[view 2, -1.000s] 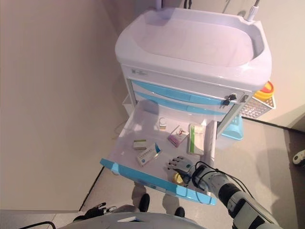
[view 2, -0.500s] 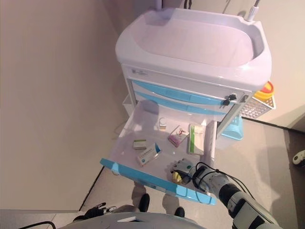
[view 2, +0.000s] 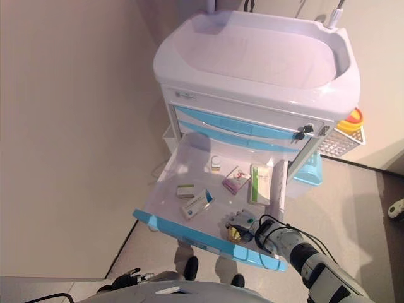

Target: Open the drawer and pick up the medicine

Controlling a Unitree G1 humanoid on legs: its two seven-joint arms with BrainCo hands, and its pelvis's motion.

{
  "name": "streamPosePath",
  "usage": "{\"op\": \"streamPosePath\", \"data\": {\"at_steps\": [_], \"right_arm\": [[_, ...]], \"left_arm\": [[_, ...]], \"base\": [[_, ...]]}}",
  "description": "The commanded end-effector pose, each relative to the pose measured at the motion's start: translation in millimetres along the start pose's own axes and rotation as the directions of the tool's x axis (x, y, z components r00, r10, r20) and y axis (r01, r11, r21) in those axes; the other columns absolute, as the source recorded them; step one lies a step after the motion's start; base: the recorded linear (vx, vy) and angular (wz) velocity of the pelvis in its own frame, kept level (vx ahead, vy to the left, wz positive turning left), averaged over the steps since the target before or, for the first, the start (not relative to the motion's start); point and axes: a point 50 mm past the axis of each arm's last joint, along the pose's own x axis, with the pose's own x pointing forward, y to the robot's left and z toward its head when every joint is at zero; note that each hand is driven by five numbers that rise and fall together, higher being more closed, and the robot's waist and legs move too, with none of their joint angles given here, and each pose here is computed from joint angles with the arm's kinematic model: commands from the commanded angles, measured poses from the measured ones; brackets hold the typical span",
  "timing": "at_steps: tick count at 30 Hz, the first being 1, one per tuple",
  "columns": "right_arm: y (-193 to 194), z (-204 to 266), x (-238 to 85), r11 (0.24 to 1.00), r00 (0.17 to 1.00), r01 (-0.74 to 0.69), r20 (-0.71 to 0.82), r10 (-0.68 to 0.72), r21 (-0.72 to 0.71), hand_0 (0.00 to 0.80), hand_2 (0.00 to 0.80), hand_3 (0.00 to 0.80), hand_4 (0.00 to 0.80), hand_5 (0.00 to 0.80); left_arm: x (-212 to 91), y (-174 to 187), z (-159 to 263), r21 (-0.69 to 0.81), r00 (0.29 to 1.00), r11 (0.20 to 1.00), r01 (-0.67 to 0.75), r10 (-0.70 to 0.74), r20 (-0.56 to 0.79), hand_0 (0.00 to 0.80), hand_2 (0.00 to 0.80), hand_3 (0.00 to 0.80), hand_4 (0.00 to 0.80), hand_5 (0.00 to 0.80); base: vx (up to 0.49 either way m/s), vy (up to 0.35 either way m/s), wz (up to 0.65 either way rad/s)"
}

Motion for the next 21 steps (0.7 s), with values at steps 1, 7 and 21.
{"op": "streamPosePath", "data": {"at_steps": [1,7,21], "right_arm": [[-21,0,8,0.997,0.997,0.072,0.024,-0.071,-0.042,0.8,0.8,0.8,0.8,0.8],[-85,-22,-10,0.977,0.977,0.212,0.044,-0.211,-0.024,0.8,0.8,0.8,0.8,0.8],[-286,-44,-165,0.799,0.778,0.593,0.188,-0.6,0.099,0.8,0.8,0.8,0.8,0.8]], "left_arm": [[2,-10,-1,0.069,0.998,0.996,0.049,-0.047,-0.035,0.0,0.0,0.0,0.0,0.0],[1,-3,2,0.033,0.999,0.999,0.034,-0.033,-0.026,0.0,0.0,0.0,0.0,0.0],[-5,15,-9,-0.047,1.0,0.999,-0.002,0.001,-0.031,0.0,0.0,0.0,0.0,0.0]], "base": [[0.0,0.0,0.0],[0.0,0.0,0.0],[0.012,0.015,-0.08]]}}
